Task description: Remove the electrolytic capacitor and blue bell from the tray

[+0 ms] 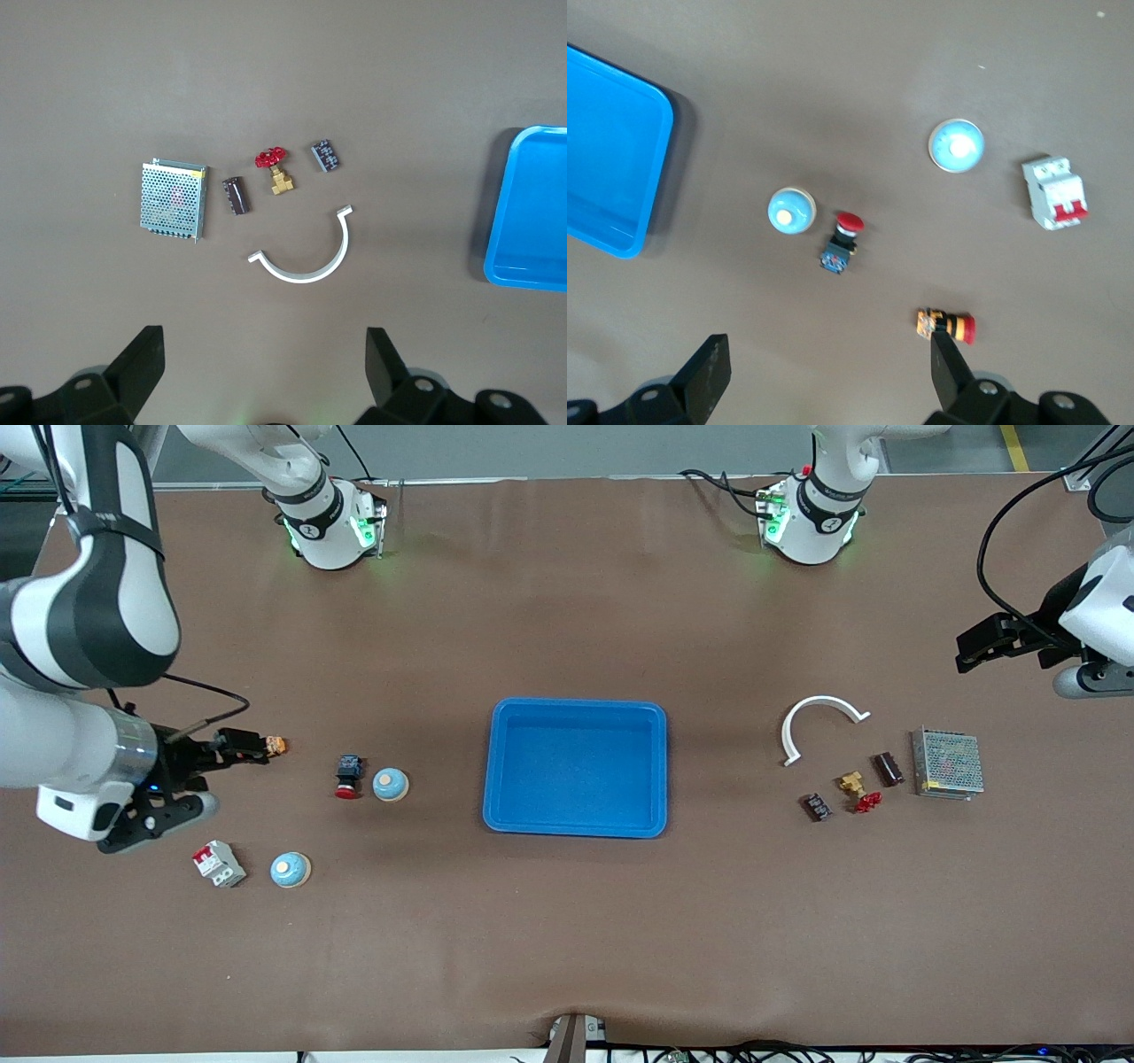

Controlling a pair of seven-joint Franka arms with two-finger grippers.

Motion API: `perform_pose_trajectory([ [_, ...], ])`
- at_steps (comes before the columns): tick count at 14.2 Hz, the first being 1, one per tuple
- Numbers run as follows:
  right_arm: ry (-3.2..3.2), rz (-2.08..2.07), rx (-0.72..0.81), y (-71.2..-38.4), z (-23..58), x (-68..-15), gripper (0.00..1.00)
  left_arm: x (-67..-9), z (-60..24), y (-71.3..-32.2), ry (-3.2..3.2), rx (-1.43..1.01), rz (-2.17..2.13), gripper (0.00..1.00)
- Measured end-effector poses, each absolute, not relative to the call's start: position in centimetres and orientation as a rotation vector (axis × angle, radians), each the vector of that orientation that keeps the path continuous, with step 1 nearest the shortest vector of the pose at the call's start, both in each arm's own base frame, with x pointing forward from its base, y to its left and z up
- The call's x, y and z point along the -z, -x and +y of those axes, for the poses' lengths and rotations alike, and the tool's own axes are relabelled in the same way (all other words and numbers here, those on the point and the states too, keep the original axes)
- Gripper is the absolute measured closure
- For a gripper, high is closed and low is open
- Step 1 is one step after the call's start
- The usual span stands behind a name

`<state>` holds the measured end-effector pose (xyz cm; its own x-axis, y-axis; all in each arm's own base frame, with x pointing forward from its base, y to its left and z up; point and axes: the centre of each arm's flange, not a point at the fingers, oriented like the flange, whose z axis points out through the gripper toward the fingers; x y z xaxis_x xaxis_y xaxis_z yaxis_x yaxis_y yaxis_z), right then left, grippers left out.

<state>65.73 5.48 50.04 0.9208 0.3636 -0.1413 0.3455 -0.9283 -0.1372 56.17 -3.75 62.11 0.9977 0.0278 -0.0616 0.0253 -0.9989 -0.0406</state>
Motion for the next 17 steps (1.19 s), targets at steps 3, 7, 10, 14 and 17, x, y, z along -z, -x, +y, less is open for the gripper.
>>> perform_pose_trajectory([
  [3,3.047,-0.410,-0.284,-62.5,4.0,-53.6,0.00,-62.2,-3.7,-56.1,3.100,-0.093,-0.042,0.00],
  [7,3.080,-0.321,-0.253,-55.4,2.9,-58.6,0.00,-62.3,-3.7,-56.1,3.101,-0.091,-0.043,0.00],
  [10,3.086,-0.249,-0.236,-51.4,0.5,-59.9,0.00,-62.6,-3.7,-55.9,3.101,-0.085,-0.044,0.00],
  [14,3.086,-0.163,-0.232,-50.6,-2.4,-59.7,0.00,-63.2,-3.6,-54.6,3.104,-0.077,-0.043,0.00],
  [17,3.087,-0.154,-0.228,-50.6,-2.7,-59.8,0.00,-63.5,-3.8,-53.7,3.122,-0.069,-0.042,0.00],
])
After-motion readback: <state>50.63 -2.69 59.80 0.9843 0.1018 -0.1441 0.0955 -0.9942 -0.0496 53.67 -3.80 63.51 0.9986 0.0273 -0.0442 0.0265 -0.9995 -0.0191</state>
